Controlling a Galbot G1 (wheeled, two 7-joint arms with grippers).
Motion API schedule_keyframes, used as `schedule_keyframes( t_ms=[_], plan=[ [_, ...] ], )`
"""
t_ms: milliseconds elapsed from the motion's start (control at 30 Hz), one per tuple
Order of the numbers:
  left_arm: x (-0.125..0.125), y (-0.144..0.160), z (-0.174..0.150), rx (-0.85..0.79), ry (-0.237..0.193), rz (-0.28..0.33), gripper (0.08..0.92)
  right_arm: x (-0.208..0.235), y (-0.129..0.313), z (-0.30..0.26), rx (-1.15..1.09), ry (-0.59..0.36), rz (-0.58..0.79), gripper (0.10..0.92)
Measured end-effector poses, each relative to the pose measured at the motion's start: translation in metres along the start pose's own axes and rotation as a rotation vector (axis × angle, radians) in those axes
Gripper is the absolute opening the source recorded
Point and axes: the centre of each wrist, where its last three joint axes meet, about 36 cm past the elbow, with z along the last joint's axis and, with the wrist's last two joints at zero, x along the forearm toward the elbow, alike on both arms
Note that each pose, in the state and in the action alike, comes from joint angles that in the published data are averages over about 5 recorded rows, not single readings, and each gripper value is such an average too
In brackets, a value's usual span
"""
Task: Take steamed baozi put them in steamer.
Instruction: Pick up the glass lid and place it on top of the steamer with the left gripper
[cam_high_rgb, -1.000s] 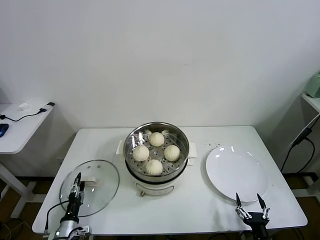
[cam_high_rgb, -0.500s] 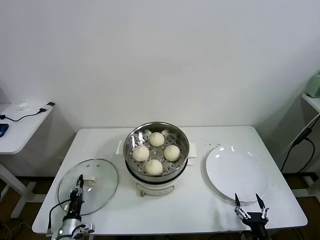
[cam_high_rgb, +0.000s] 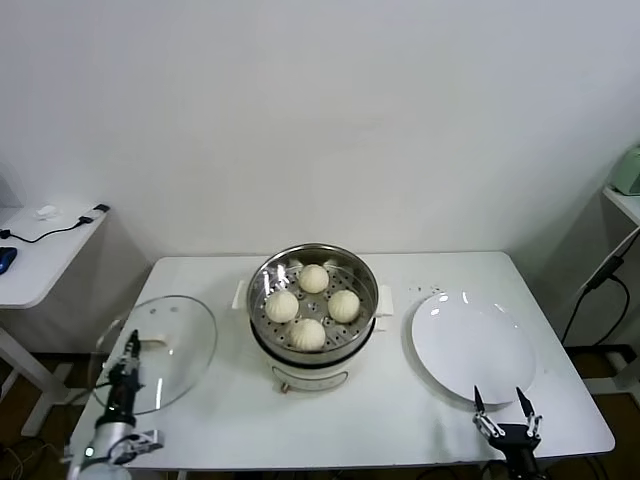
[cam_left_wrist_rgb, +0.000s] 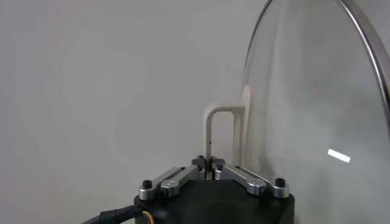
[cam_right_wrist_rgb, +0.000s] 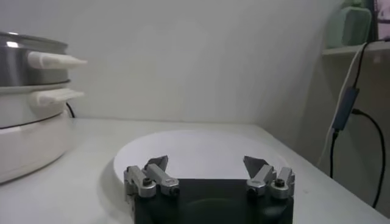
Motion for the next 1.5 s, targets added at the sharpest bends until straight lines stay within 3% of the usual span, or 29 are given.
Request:
schedule_keyframes(
  t_ms=[267, 433, 600, 1000, 1500],
  plan=[
    [-0.022, 0.085, -0.016, 0.017, 0.035, -0.024, 0.132, 0.002, 0.002, -0.004, 0.023, 0.018, 0.014, 0.823],
    [-0.030, 0.130, -0.049, 0.021, 0.036, -0.035, 0.132, 0.003, 0.005, -0.008, 0.035, 0.022, 0.020, 0.823],
    [-0.032, 0.155, -0.091, 0.018, 0.032, -0.027, 0.132, 0.004, 0.009, -0.015, 0.038, 0.013, 0.017, 0.823],
    [-0.018, 0.169, -0.195, 0.067, -0.035, 0.015, 0.132, 0.001, 0.014, -0.023, 0.038, -0.006, 0.011, 0.823],
    [-0.008, 0.151, -0.297, 0.081, -0.118, 0.039, 0.132, 0.000, 0.008, -0.028, 0.044, -0.018, 0.021, 0.823]
  ],
)
